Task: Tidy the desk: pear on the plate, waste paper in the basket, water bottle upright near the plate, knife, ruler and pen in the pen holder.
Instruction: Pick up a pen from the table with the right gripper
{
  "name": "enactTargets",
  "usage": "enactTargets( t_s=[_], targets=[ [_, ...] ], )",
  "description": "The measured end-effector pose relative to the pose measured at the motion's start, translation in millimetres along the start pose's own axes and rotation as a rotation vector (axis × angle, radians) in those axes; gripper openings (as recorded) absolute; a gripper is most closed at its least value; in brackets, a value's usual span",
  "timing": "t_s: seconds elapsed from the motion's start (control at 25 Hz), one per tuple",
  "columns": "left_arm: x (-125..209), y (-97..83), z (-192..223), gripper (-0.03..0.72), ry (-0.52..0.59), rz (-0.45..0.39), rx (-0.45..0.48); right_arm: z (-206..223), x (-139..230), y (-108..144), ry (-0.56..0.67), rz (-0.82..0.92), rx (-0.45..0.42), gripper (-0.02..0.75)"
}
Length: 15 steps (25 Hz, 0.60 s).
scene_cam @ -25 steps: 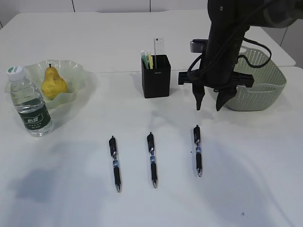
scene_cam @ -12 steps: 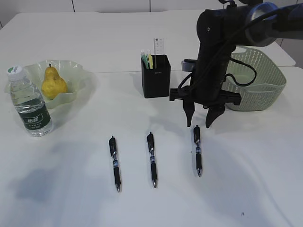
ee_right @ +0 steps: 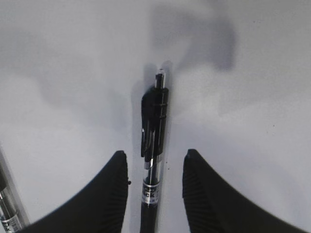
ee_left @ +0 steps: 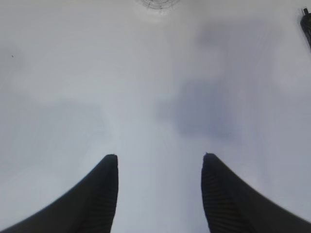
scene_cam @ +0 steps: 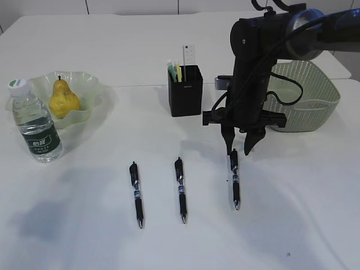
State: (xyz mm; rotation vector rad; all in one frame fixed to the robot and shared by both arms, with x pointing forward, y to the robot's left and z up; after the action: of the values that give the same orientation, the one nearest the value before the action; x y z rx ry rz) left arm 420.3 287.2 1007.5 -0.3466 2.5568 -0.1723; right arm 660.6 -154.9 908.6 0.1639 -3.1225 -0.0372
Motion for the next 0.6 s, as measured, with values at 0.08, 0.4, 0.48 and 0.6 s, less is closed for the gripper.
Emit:
enactTargets(
  t_s=[0.08,0.4,0.48,0.6],
  targets=[
    [0.0,0.0,0.0,0.384,0.000,0.000,0.000,2.2,-0.2,-0.6,0.004,-0.001,0.005,0.307],
    [0.0,0.0,0.0,0.384,0.000,0.000,0.000,2.8,-1.3,-5.7,-0.003,-0.018,0.047,0.302],
    [0.0,0.0,0.0,0.384,0.000,0.000,0.000,2.8,-1.3,-5.9,-0.004,-0.018,0.049,0.302],
    [0.0,0.0,0.0,0.384,0.000,0.000,0.000,2.8,-1.3,-5.9,-0.004,-0.018,0.049,0.302]
  ],
)
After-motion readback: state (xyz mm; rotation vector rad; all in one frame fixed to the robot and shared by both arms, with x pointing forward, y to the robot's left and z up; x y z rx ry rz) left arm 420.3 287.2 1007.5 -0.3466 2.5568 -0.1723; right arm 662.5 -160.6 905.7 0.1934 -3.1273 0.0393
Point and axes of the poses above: a point on each arm's last joint axis where the gripper is mounted, z pointing out along that axis toward the gripper, y along the wrist's bending axis when the last joint is at zero, x = y × z, the point moved 3 cm from there along z, pointing out along that axis toward the gripper, and after that the axes turned 13 degrees about -z, right-handed, at the moved point
